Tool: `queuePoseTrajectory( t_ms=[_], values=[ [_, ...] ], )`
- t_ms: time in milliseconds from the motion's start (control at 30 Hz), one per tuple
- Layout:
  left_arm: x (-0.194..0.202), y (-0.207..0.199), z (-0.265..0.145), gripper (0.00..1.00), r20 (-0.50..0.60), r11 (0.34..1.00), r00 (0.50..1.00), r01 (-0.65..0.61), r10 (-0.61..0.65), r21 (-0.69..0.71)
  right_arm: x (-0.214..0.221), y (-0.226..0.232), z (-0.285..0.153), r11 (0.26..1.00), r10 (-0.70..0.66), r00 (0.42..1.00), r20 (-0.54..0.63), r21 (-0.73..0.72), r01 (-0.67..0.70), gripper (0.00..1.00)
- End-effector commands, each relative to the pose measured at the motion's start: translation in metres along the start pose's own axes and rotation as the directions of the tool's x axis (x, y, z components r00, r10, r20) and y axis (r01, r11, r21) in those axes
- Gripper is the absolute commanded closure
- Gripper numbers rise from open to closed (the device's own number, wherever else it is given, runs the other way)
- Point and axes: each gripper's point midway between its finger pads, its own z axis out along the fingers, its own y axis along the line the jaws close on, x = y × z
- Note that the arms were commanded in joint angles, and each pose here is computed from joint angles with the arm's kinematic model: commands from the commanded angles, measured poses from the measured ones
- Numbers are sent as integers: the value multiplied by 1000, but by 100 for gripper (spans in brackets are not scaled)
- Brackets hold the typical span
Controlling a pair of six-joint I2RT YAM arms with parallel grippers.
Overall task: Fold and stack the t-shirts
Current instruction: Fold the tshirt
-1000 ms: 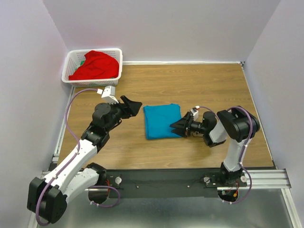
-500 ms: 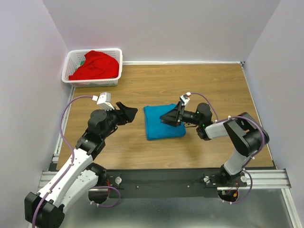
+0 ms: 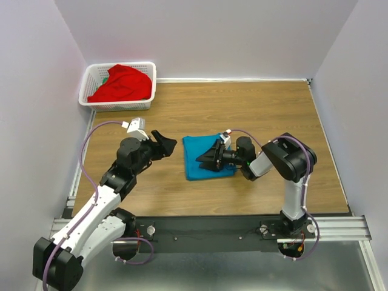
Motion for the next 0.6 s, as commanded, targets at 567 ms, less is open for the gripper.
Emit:
queuePoseTrajectory(
  t_ms=[567],
  values=[
    [63, -7, 38, 26, -269, 997, 963, -45, 26, -62, -25, -4, -74, 920, -260, 965, 43, 314, 234, 26]
  ],
)
